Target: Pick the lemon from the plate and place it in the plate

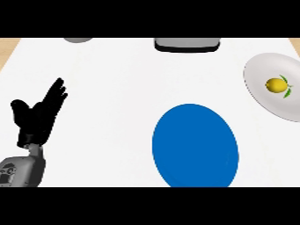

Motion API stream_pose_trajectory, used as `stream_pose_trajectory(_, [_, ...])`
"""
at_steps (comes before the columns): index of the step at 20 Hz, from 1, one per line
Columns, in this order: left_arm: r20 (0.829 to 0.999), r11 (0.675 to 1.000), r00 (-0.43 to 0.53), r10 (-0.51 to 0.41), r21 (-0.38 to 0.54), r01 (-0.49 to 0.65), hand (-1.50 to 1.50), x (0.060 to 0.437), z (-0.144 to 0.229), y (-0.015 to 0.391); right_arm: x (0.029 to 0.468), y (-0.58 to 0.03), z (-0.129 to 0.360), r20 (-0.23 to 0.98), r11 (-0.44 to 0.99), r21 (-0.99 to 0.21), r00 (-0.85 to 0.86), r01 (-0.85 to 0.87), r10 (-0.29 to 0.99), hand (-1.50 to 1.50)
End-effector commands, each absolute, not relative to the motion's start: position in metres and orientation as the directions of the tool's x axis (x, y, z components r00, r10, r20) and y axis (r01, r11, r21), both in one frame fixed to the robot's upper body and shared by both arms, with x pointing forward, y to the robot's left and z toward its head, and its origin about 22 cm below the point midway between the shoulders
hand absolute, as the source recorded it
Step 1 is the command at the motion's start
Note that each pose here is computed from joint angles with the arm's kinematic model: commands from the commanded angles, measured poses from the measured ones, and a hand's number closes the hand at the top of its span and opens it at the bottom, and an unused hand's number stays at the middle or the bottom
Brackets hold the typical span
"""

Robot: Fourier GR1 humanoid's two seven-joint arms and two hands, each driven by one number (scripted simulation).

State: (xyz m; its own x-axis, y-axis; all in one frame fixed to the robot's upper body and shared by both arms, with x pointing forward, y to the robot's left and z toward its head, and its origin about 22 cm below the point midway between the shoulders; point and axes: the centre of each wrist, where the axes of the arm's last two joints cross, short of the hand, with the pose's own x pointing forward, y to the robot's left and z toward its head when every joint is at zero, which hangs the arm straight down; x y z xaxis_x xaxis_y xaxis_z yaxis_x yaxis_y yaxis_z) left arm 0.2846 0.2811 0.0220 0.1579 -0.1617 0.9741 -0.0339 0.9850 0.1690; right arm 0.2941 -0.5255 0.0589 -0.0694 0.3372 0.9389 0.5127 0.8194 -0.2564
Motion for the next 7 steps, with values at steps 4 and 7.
stream_pose_trajectory(4, [0.971,0.984,0.166,-0.17,0.176,-0.022,0.0,0.285,0.008,0.279,0.275,-0.54,0.05,0.933,0.794,-0.3,-0.011,0.529,0.359,-1.5])
stream_pose_trajectory(7, [0.976,0.985,0.152,-0.157,0.166,-0.047,0.0,0.297,0.021,0.295,0.272,-0.553,0.071,0.928,0.791,-0.334,0.03,0.513,0.373,-1.5])
